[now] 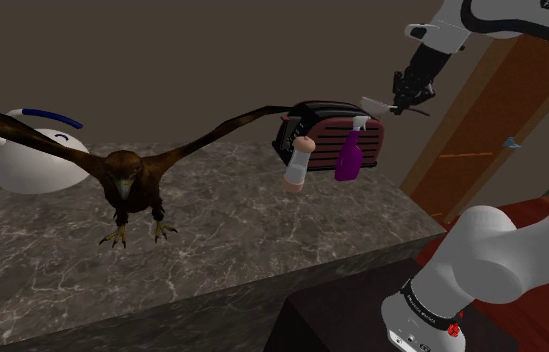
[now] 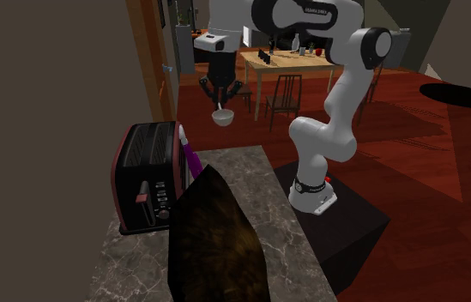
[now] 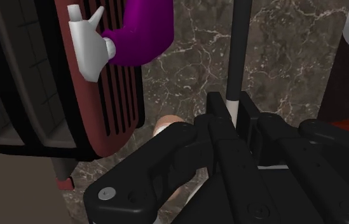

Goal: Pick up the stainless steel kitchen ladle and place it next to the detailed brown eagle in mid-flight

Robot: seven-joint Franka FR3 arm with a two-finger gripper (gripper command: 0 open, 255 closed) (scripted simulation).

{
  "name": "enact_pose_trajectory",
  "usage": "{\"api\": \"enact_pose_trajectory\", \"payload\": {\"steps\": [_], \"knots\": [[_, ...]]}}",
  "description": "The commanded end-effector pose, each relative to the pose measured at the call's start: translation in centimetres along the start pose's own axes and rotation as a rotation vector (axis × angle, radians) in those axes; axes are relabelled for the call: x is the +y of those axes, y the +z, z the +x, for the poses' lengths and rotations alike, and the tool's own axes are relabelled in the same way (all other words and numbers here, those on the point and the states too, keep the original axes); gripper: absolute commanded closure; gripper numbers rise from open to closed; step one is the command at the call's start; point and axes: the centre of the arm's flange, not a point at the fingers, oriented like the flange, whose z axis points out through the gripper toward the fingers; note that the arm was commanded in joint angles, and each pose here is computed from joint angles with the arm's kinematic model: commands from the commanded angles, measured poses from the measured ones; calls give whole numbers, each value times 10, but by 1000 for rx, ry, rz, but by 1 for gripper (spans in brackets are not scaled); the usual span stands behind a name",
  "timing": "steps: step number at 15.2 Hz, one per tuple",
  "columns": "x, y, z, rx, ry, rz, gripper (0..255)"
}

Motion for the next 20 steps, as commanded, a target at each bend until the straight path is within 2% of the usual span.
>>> {"api": "enact_pose_trajectory", "payload": {"steps": [1,12,20], "knots": [[0,-11,1,0,0,0,255],[6,-65,2,0,0,0,255],[-22,-66,104,0,0,0,255]]}}
